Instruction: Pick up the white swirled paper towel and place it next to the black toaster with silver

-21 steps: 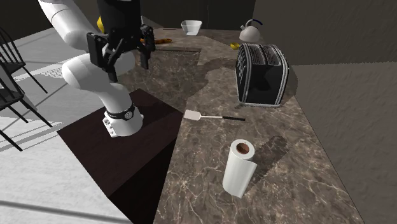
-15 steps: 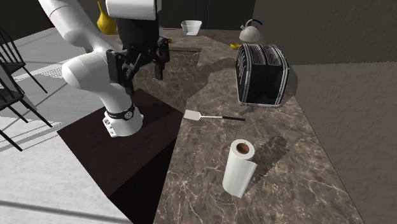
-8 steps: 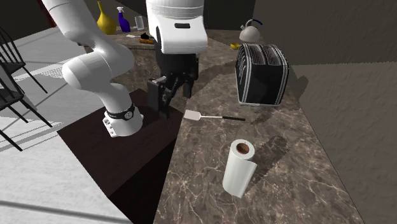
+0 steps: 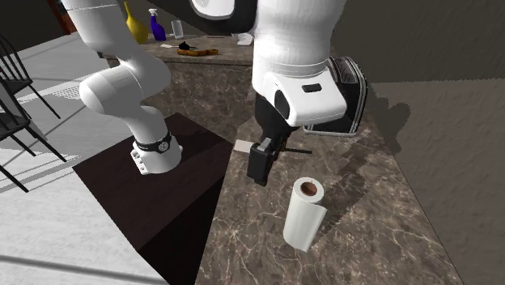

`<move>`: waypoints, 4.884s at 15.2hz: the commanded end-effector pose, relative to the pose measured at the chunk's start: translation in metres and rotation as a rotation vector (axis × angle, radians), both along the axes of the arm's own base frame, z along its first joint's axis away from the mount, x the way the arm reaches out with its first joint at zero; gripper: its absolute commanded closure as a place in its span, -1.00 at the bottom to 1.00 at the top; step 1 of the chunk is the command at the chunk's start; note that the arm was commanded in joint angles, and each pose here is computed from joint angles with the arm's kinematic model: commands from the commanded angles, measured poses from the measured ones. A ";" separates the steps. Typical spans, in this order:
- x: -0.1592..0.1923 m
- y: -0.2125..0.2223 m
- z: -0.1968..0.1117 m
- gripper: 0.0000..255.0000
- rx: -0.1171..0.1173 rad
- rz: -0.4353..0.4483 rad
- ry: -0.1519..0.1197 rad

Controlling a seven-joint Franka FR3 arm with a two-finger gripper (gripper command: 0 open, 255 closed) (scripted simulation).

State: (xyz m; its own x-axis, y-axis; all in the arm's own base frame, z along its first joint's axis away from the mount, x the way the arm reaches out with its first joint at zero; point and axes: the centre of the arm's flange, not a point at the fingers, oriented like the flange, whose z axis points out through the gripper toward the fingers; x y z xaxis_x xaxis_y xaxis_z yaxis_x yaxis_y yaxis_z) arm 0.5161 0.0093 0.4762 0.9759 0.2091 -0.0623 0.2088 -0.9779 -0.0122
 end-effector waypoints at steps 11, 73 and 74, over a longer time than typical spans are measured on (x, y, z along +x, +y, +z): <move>0.092 0.026 -0.054 -1.00 0.045 0.053 -0.012; 0.091 0.026 0.139 1.00 0.045 0.053 -0.012; 0.091 0.026 0.144 1.00 0.045 0.053 -0.012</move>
State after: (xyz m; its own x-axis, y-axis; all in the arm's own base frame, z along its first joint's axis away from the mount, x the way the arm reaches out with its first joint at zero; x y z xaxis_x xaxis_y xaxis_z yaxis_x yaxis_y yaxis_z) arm 0.6083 0.0354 0.6142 0.9641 0.2628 -0.0392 0.2606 -0.9640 -0.0530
